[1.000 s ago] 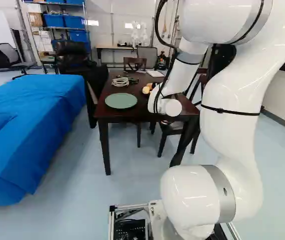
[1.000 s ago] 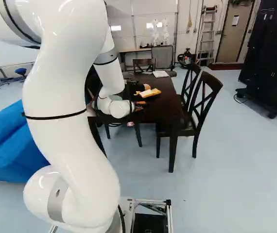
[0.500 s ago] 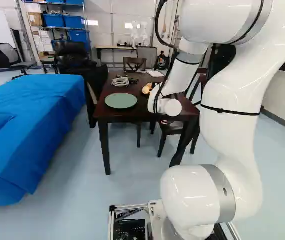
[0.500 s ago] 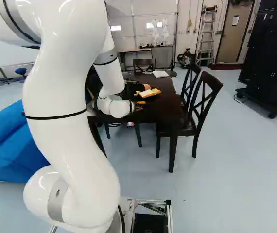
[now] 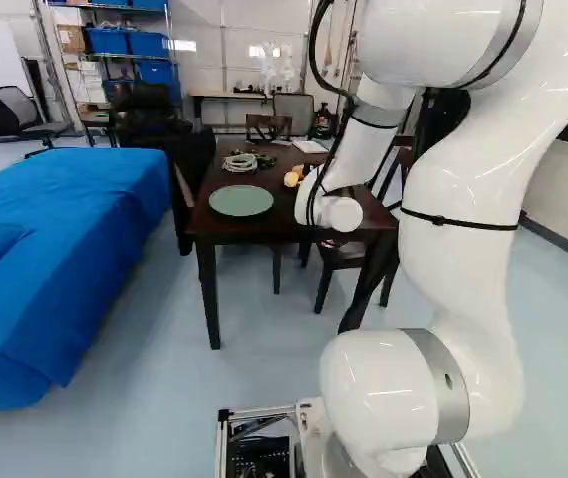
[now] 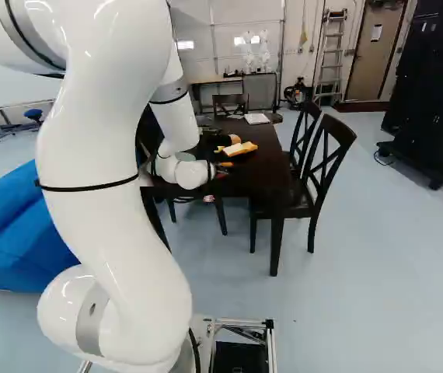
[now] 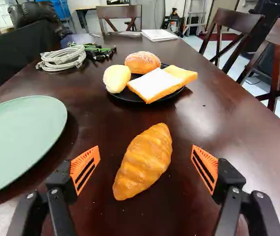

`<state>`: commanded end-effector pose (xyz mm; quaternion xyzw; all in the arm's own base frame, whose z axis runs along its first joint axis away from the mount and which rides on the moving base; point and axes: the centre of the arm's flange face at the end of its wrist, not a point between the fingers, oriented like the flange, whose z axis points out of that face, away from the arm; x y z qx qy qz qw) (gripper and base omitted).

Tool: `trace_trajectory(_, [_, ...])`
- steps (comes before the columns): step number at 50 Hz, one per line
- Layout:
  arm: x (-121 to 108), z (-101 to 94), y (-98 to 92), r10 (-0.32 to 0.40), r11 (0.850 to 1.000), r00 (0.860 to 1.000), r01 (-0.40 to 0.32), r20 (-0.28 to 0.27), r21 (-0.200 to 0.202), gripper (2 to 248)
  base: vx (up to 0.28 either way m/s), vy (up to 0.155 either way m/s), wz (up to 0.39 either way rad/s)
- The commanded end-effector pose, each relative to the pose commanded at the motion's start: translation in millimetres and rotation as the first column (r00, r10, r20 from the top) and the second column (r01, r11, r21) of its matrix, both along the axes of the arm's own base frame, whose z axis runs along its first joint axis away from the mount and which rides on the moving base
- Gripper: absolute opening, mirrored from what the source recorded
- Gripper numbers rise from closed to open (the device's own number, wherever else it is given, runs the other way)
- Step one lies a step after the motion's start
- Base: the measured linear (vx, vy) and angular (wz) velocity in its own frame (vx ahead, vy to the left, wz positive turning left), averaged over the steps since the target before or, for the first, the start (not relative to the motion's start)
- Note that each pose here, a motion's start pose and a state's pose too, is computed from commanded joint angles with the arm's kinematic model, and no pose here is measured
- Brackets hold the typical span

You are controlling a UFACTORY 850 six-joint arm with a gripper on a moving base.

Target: Move the croissant to the empty plate

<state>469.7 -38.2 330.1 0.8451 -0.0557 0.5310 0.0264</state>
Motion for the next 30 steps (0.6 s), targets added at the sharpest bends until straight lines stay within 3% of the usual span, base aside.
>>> trace_trajectory(20, [0.0, 0.0, 0.0, 0.000, 1.000, 1.000, 0.000, 0.000, 0.000, 246, 0.000, 0.000, 0.000])
trace_trajectory(21, [0.0, 0.0, 0.0, 0.000, 1.000, 1.000, 0.000, 0.000, 0.000, 233, 0.000, 0.000, 0.000])
trace_trajectory(30, [0.0, 0.0, 0.0, 0.000, 1.000, 1.000, 0.000, 0.000, 0.000, 221, 0.000, 0.000, 0.000])
